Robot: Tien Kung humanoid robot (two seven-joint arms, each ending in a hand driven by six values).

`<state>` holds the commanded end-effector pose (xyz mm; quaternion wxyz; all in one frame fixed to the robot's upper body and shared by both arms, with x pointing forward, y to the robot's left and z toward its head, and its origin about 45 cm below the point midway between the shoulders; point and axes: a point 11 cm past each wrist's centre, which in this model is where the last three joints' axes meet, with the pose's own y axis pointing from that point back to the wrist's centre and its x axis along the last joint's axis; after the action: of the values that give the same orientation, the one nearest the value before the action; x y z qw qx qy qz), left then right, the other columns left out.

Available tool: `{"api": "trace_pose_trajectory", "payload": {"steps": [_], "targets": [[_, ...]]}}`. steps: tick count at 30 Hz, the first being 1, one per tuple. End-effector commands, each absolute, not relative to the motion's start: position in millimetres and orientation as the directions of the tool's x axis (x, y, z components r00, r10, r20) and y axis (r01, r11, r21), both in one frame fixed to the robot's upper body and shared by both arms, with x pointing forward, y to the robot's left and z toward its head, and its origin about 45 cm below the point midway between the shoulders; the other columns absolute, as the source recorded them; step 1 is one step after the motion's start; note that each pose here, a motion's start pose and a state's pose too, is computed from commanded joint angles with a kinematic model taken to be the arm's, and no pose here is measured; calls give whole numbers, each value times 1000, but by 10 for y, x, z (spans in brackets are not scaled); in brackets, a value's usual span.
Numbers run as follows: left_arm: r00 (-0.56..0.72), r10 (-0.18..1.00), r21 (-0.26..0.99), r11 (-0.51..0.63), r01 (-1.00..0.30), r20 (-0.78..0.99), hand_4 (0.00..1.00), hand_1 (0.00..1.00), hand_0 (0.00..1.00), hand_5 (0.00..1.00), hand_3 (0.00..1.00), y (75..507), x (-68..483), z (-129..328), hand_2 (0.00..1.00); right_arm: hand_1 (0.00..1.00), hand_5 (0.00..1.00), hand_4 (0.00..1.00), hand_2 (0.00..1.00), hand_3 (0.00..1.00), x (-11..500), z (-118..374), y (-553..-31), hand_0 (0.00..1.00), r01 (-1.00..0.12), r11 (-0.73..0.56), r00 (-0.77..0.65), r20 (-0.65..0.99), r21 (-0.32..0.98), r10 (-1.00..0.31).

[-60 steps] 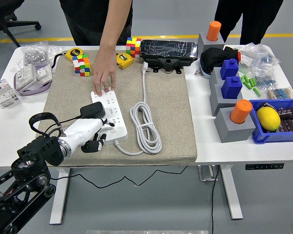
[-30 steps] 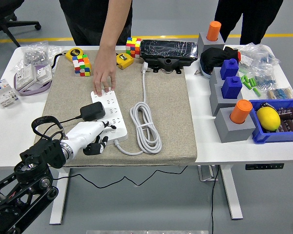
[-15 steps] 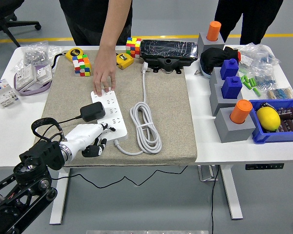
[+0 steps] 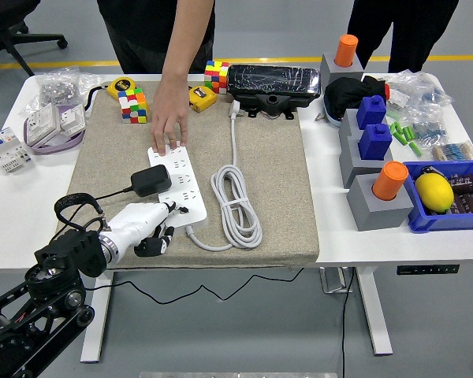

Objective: Pick up the plug,place it near the board,insert it into the board,press the button

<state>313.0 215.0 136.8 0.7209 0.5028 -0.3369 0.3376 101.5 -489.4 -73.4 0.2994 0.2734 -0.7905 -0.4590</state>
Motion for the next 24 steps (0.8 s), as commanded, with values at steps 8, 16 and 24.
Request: {"api": "trace_pose_trajectory", "payload": {"steps": [8, 16, 24], "targets": [[493, 157, 442, 273, -855, 856, 228, 2, 134, 2, 823, 2139, 3205, 1548, 115, 762, 998, 998, 751, 792, 1028, -731, -4894, 821, -159, 429, -671, 222, 889, -708], [454, 177, 394, 294, -871, 873, 224, 2, 134, 2, 815, 2116, 3250, 1796, 115, 762, 998, 998, 752, 792, 1047, -728, -4890, 821, -162, 428, -670, 220, 889, -709], [347, 393, 199, 370, -908, 852, 208, 4, 148, 2, 804, 2121, 3377, 2111, 122, 762, 998, 998, 751, 792, 1039, -737, -4876, 822, -161, 426, -668, 219, 890, -711]]}}
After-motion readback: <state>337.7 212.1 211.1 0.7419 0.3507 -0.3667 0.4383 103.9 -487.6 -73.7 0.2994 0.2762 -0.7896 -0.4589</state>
